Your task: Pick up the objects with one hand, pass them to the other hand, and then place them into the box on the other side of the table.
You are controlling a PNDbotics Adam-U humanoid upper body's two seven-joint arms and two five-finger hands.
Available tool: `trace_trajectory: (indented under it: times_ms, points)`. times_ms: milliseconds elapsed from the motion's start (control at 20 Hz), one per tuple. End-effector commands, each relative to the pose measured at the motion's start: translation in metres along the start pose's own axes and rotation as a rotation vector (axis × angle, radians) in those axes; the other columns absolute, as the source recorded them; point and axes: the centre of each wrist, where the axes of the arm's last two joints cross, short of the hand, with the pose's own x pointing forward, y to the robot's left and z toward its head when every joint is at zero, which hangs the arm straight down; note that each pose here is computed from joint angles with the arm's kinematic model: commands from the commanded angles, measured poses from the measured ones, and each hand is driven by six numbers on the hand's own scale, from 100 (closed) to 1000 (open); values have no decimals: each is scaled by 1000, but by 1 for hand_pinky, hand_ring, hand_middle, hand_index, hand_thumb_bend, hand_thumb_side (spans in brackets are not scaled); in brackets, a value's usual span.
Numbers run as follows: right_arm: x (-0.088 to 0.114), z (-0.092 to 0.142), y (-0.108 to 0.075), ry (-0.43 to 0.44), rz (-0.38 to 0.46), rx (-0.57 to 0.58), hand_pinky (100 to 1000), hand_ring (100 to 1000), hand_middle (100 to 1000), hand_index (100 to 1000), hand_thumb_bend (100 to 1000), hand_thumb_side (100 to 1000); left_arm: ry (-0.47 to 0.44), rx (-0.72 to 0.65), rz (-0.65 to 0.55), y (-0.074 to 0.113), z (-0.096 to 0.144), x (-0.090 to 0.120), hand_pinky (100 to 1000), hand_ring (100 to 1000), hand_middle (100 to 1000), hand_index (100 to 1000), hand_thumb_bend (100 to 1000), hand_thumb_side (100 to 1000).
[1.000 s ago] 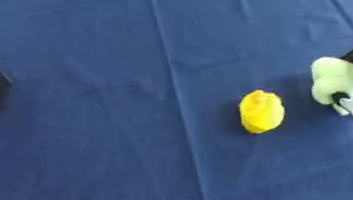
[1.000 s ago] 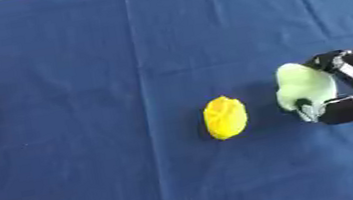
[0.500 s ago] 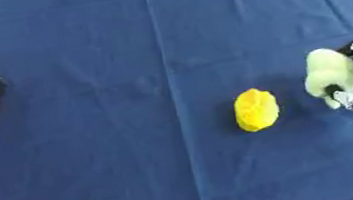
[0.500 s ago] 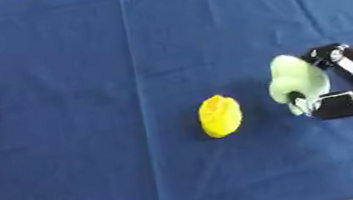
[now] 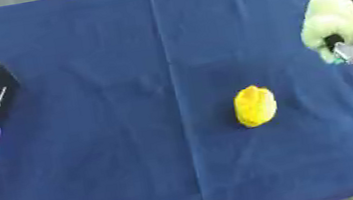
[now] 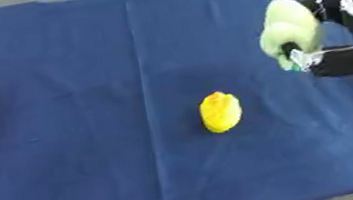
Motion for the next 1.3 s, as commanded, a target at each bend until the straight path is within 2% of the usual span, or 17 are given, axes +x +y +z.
trace_trajectory:
  times_ms: [50, 300, 500, 650, 850, 1300]
  points:
    - [14, -9, -5, -22, 3, -21, 832, 509, 289, 539, 100, 100, -123, -70, -50, 8, -19, 24, 869, 743, 782, 866, 120, 787]
    - [28, -23, 10, -46, -46, -50, 821, 502, 287, 539, 100, 100, -196, -185, -113, 8, -41, 49, 862, 746, 782, 863, 100, 770]
    - [39, -32, 28, -74, -65, -52, 819, 502, 289, 539, 100, 100, -196, -293, -179, 2, -54, 68, 859, 746, 777, 855, 100, 767]
    - [46, -37, 39, -98, -47, -32, 819, 502, 290, 539, 100, 100, -157, -385, -247, -6, -62, 79, 856, 747, 774, 859, 100, 778]
    - [54, -41, 52, -123, -28, 17, 818, 502, 291, 539, 100, 100, -51, -538, -354, -19, -66, 89, 858, 752, 776, 872, 100, 812]
    - [66, -44, 77, -124, 9, 140, 817, 503, 292, 539, 100, 100, 81, -804, -486, -49, -67, 98, 862, 766, 783, 886, 100, 840]
